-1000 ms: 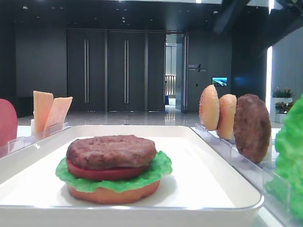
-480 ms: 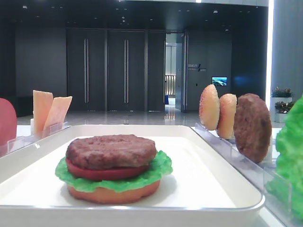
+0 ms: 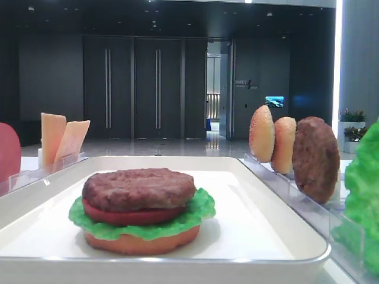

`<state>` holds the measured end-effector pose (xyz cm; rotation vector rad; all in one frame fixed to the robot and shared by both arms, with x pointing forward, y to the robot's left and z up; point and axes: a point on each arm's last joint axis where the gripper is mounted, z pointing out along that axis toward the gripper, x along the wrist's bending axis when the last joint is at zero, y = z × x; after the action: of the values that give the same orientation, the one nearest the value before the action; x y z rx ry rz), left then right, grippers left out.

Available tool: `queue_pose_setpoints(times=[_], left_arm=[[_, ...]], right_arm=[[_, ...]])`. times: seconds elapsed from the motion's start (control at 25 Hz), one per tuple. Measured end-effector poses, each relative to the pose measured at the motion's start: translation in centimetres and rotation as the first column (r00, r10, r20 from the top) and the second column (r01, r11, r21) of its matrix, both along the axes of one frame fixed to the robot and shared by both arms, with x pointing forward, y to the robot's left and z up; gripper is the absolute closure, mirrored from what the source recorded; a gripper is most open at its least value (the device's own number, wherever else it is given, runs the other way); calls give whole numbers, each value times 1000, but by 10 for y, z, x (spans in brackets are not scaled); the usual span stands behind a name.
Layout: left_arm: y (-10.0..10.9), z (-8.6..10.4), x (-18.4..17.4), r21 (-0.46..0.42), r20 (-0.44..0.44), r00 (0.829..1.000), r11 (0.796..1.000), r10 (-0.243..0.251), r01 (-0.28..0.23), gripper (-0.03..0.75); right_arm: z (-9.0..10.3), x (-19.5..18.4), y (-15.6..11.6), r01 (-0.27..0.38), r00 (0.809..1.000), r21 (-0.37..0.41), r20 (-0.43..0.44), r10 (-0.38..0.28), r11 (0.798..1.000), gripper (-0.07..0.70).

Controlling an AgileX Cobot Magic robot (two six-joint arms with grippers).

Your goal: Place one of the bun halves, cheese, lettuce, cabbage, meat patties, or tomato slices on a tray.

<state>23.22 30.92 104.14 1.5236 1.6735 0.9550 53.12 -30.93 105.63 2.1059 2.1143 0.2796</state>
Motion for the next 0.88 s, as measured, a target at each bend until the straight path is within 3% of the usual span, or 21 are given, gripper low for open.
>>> queue_pose_setpoints(times=[0.28, 0.64, 0.8, 0.88], left_arm=[[0, 0, 0, 0, 0, 1000, 1000, 0, 0, 199], [0, 0, 0, 0, 0, 1000, 1000, 0, 0, 199], [0, 0, 0, 0, 0, 1000, 1000, 0, 0, 199], [0, 0, 0, 0, 0, 1000, 1000, 0, 0, 199]], right_arm=[[23, -42, 1, 19, 996, -6, 84, -18, 1000, 85], [18, -117, 5, 23, 990, -7, 139, -22, 1000, 85], [16, -153, 7, 26, 978, -8, 205, -24, 1000, 85], [18, -176, 8, 27, 960, -10, 280, -23, 1000, 85]])
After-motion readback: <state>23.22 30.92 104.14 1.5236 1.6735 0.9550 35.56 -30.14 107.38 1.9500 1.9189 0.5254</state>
